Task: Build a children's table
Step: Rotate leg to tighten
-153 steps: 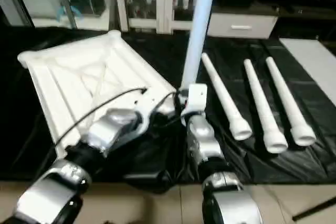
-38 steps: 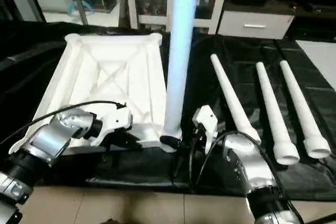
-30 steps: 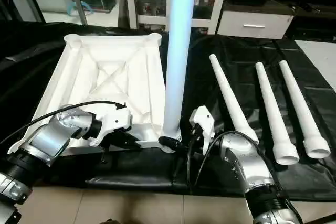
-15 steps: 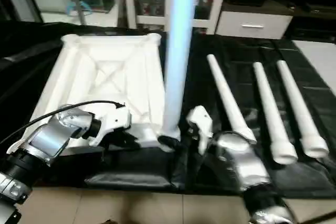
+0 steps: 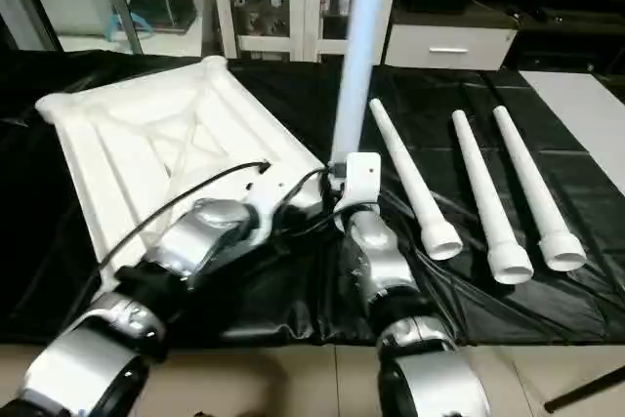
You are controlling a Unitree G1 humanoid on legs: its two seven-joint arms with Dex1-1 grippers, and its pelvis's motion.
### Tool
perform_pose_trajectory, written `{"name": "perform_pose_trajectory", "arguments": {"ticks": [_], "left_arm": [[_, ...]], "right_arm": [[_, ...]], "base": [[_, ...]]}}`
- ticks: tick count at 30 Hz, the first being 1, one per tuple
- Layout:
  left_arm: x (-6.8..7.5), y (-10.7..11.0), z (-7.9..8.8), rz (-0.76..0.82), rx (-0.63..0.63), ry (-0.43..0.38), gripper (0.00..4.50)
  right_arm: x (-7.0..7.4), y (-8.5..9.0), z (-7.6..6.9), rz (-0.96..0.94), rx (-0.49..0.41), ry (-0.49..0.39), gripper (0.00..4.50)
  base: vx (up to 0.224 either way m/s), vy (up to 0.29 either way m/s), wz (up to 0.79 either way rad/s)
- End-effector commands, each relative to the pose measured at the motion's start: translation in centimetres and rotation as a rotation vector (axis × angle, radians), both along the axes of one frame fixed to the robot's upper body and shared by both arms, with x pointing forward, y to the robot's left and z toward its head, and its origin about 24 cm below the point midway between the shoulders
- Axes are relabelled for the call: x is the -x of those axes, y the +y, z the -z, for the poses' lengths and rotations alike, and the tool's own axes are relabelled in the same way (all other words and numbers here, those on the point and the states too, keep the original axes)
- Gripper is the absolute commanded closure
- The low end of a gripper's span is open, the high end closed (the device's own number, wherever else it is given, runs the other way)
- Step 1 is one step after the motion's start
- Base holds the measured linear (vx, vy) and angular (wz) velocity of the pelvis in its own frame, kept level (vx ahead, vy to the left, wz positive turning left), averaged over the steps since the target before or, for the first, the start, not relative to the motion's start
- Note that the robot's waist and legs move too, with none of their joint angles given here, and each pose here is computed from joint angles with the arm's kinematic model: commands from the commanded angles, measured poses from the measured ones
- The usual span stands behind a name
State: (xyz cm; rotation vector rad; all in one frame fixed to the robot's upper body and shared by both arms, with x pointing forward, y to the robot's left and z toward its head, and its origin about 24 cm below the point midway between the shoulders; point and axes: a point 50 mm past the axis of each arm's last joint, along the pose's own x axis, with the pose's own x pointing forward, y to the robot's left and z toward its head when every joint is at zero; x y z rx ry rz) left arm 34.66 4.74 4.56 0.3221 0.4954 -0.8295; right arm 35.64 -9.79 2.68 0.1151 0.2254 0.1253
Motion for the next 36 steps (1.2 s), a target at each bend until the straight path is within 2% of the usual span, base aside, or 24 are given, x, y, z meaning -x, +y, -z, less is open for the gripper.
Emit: {"name": "perform_pose_trajectory", "arguments": {"ticks": [1,2,3,4,5,7,10,11,13,14,17,19,20,22,24,26,30,36], "left_arm": [[-0.4,0.7,0.4,-0.089,-0.020,-0.036,4.50],[-0.3,0.8,0.5,-0.064,-0.023,-0.032,4.50],[-0.1,0.9,0.6,-0.031,-0.028,-0.027,4.50],[0.4,1.2,0.9,0.033,-0.043,-0.020,4.50],[0.4,1.2,0.9,0.033,-0.043,-0.020,4.50],[1.0,1.8,1.2,0.107,-0.060,0.000,4.50],[2.1,3.0,1.6,0.243,-0.086,0.032,4.50],[2.1,3.0,1.6,0.244,-0.086,0.032,4.50],[2.9,4.2,1.5,0.353,-0.085,0.054,4.50],[2.9,4.2,1.5,0.353,-0.085,0.054,4.50],[3.7,5.2,1.0,0.469,-0.073,0.066,4.50],[4.3,6.1,0.7,0.552,-0.087,0.102,4.50],[4.3,6.1,0.7,0.552,-0.087,0.102,4.50],[4.7,6.7,0.4,0.613,-0.101,0.135,4.50],[4.9,6.9,0.2,0.640,-0.102,0.154,4.50],[5.0,7.0,-0.1,0.674,-0.103,0.171,4.50],[5.1,7.1,-0.2,0.688,-0.105,0.178,4.50],[5.5,7.1,-0.1,0.706,-0.109,0.196,4.50]], "right_arm": [[0.8,4.0,0.0,-0.171,-0.045,-0.016,1.78],[0.9,4.3,-0.3,-0.201,-0.071,-0.042,1.22],[0.9,4.3,-0.5,-0.214,-0.068,-0.069,1.08],[1.1,4.1,-0.6,-0.234,-0.084,-0.100,1.08],[1.1,4.1,-0.6,-0.234,-0.084,-0.100,1.02],[1.2,3.4,-0.6,-0.244,-0.072,-0.127,0.73],[1.6,1.7,-0.6,-0.298,-0.071,-0.165,0.54],[1.6,1.7,-0.6,-0.298,-0.071,-0.165,0.54],[2.6,-0.2,-0.6,-0.415,-0.058,-0.188,0.54],[2.6,-0.2,-0.6,-0.415,-0.058,-0.188,0.54],[4.0,-2.0,-0.8,-0.573,-0.025,-0.197,0.54],[5.5,-3.2,-1.0,-0.722,-0.048,-0.167,0.54],[5.5,-3.2,-1.0,-0.722,-0.048,-0.167,0.54],[6.7,-4.2,-1.0,-0.821,-0.065,-0.131,0.54],[7.2,-4.7,-0.9,-0.862,-0.064,-0.109,0.54],[7.6,-5.5,-0.6,-0.898,-0.050,-0.066,0.54],[7.7,-5.8,-0.7,-0.913,-0.047,-0.045,0.54],[7.4,-5.7,-1.0,-0.919,-0.073,-0.044,1.05]], "base": [[0.000,0.000,0.00],[0.000,0.000,0.00],[0.000,0.000,0.00],[0.000,0.000,0.00],[0.000,0.000,0.00],[0.000,0.000,0.00],[0.000,0.000,0.00],[0.000,0.000,0.00],[0.000,0.000,0.00],[0.000,0.000,0.00],[0.000,0.000,0.00],[0.000,0.000,0.00],[0.000,0.000,0.00],[0.000,0.000,0.00],[0.000,0.000,0.00],[0.000,0.000,0.00],[0.000,0.000,0.00],[0.000,0.000,0.00]]}}
